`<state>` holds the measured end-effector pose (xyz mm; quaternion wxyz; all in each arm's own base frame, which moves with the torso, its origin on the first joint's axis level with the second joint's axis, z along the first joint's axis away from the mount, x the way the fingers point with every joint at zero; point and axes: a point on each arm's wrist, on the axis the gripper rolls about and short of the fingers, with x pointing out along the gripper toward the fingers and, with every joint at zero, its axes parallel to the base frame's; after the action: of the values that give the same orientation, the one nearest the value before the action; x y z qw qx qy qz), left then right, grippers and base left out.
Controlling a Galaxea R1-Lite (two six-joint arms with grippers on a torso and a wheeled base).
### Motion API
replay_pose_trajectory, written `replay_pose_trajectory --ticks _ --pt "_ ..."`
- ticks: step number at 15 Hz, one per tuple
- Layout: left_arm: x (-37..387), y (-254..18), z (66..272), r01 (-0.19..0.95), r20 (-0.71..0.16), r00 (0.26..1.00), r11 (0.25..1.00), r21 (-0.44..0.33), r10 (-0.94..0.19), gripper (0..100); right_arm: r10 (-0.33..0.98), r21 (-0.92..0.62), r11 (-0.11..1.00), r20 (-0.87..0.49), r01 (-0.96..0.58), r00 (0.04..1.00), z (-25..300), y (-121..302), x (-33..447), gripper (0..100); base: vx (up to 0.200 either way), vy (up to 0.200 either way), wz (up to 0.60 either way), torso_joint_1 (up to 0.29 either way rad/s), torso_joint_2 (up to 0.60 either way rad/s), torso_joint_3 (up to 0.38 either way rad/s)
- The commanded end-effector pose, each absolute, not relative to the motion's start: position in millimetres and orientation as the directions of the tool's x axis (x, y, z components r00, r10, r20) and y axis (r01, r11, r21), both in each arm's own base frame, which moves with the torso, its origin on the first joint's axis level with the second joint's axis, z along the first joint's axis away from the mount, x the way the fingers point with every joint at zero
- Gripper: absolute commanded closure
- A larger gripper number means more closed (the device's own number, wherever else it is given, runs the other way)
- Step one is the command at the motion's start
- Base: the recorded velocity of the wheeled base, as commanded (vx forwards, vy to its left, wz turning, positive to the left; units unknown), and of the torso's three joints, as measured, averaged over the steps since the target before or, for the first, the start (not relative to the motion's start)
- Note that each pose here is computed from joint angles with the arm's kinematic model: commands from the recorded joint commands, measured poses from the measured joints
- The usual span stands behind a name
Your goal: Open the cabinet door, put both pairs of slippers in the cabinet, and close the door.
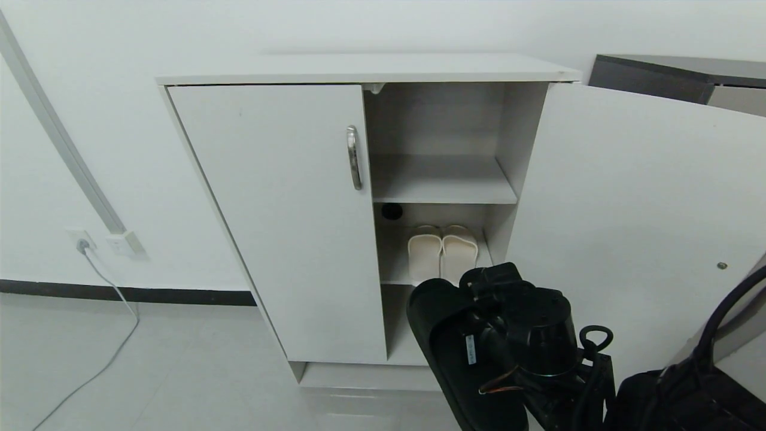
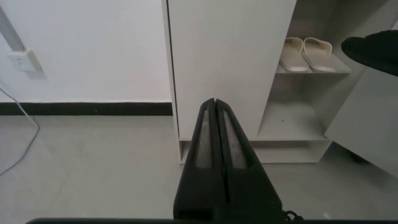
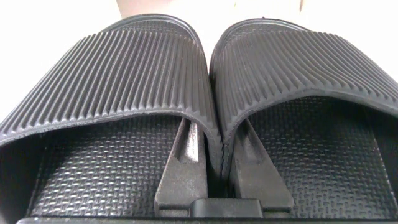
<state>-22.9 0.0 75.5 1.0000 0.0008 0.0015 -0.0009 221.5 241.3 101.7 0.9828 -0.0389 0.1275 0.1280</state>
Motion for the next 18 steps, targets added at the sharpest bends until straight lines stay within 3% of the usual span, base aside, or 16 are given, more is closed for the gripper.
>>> replay_pose_trajectory --ticks 1,13,18 --pt "-23 0 75 0.002 -0.005 1.0 1.0 0.002 -0.002 100 0.244 -0.043 0.964 -0.261 -0.263 0.934 102 242 221 100 0.0 0.0 0.0 -0.002 0.11 0.119" --pt "-23 0 75 0.002 -0.005 1.0 1.0 0.002 -0.002 100 0.265 -0.045 0.958 -0.237 -0.284 0.935 92 249 223 100 0.0 0.0 -0.1 0.0 0.01 0.003" --pt "-23 0 75 0.002 -0.005 1.0 1.0 0.002 -0.002 100 0.284 -0.016 0.957 -0.179 -0.291 0.942 114 282 238 100 0.0 0.0 0.0 0.0 0.0 0.0"
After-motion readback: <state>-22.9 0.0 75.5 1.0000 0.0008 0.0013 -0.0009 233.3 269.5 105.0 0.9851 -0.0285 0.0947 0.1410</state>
